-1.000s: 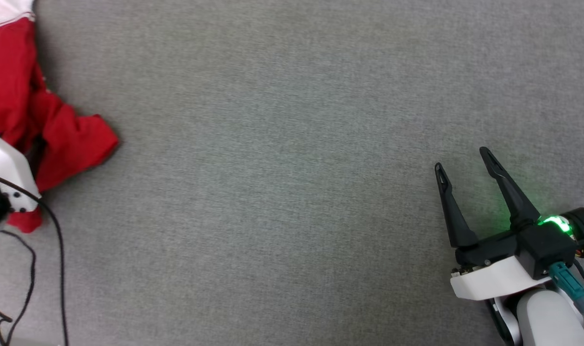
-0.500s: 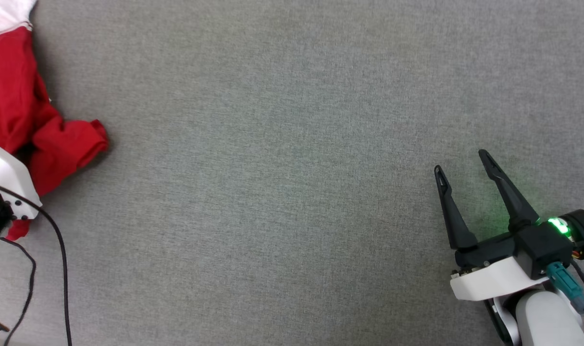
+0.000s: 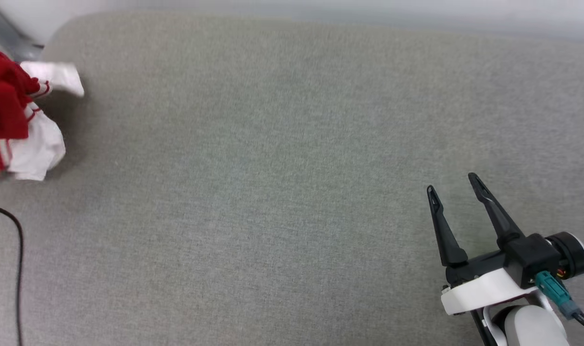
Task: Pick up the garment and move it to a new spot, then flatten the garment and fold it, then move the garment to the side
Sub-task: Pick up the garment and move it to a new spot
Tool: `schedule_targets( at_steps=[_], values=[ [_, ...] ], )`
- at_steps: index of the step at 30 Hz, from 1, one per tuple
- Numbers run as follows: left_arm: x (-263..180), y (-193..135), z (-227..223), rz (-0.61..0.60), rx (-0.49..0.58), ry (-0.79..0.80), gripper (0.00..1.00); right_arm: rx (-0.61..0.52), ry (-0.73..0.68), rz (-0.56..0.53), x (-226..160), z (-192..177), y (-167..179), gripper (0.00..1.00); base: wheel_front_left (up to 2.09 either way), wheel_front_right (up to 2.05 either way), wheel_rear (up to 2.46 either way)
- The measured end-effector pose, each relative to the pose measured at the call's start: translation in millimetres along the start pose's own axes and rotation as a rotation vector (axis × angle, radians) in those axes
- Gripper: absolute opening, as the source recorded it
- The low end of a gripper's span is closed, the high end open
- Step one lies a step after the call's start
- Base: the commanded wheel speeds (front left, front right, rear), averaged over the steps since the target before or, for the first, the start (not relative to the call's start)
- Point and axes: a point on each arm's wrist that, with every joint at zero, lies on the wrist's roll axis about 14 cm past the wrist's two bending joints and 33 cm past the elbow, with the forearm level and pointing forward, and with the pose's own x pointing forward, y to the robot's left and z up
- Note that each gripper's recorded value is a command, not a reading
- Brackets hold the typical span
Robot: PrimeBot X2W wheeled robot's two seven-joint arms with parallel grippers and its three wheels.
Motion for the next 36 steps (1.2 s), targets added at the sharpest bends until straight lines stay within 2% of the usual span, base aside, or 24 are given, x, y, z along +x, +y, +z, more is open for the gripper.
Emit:
schedule_targets(
  at_steps=[4,7,11,16,18,19,21,24,28,32,36],
  values=[
    [-1,11,56,0.012,0.071,-0.136,0.0,0.001,-0.037,-0.038,-9,18,-7,1.0,0.0,0.0,0.0],
    [0,9,75,0.0,0.102,-0.176,0.0,0.002,-0.048,-0.065,-15,24,-13,1.0,0.0,0.0,0.0],
    [6,-17,125,-0.077,0.146,-0.292,0.0,-0.005,-0.061,-0.14,-36,34,-32,1.0,0.0,0.0,0.0],
    [11,-70,165,-0.209,0.203,-0.402,0.0,-0.007,-0.079,-0.228,-58,44,-55,1.0,0.0,0.0,0.0],
    [10,-100,184,-0.281,0.22,-0.461,0.0,-0.001,-0.087,-0.264,-67,47,-64,1.0,0.0,0.0,0.0],
    [0,-171,212,-0.445,0.255,-0.569,0.0,-0.005,-0.097,-0.332,-87,53,-81,1.0,0.0,0.0,0.0],
    [-9,-213,219,-0.542,0.261,-0.607,0.0,-0.012,-0.099,-0.363,-96,55,-88,1.0,0.0,0.0,0.0],
    [-34,-285,217,-0.718,0.258,-0.632,0.0,-0.022,-0.102,-0.409,-110,58,-99,1.0,0.0,0.0,0.0],
    [-80,-375,184,-0.972,0.207,-0.587,0.0,-0.035,-0.103,-0.462,-126,61,-110,1.0,0.0,0.0,0.0],
    [-129,-440,151,-1.172,0.138,-0.531,0.0,-0.042,-0.099,-0.49,-136,61,-116,1.0,0.0,0.0,0.0],
    [-174,-481,125,-1.308,0.069,-0.458,0.0,-0.046,-0.101,-0.508,-141,63,-120,1.0,0.0,0.0,0.0]
  ],
)
